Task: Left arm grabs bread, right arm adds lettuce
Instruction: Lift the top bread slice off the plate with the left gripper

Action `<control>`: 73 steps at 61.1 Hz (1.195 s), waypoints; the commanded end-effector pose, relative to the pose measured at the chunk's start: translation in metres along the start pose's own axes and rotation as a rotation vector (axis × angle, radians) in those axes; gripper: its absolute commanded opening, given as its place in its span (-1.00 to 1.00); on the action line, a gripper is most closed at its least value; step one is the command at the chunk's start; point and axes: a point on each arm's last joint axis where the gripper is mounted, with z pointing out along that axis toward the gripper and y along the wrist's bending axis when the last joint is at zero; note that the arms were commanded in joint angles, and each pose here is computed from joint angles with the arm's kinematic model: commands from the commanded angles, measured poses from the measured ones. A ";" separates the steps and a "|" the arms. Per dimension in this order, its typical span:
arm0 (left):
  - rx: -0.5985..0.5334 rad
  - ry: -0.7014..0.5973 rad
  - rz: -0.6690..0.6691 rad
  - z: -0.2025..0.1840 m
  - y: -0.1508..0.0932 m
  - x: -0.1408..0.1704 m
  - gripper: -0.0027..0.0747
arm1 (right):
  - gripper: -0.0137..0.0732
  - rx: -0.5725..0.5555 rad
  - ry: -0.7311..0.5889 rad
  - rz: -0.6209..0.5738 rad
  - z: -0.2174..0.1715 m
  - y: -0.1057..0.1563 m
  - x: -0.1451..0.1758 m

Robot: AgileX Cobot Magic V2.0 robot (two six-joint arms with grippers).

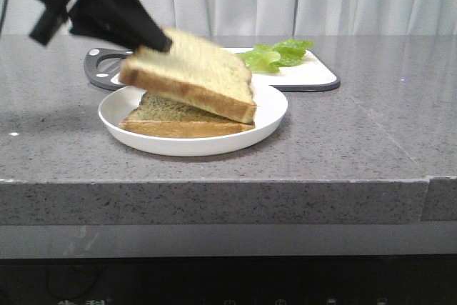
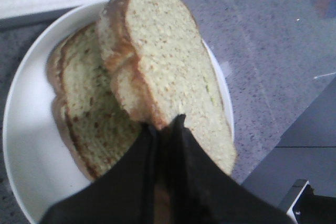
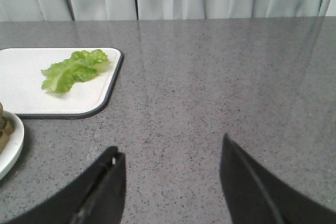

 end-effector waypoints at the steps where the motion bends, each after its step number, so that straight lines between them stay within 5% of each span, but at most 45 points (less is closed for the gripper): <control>1: 0.026 -0.153 0.088 -0.041 -0.036 -0.011 -0.98 | 0.30 0.004 -0.093 -0.020 -0.002 0.001 -0.016; 21: -0.216 -0.327 0.219 -0.133 -0.065 0.020 -0.98 | 0.30 -0.016 -0.061 0.016 0.004 0.002 -0.015; 36: -0.398 -0.409 0.239 -0.170 -0.069 0.072 -0.98 | 0.30 -0.106 0.139 0.072 0.042 0.015 -0.026; 51: -0.518 -0.496 0.246 -0.188 -0.070 0.117 -0.98 | 0.30 -0.239 0.336 0.117 0.115 0.041 -0.039; 73: -0.520 -0.497 0.246 -0.188 -0.071 0.123 -0.98 | 0.31 -0.270 0.449 0.153 0.234 0.065 -0.057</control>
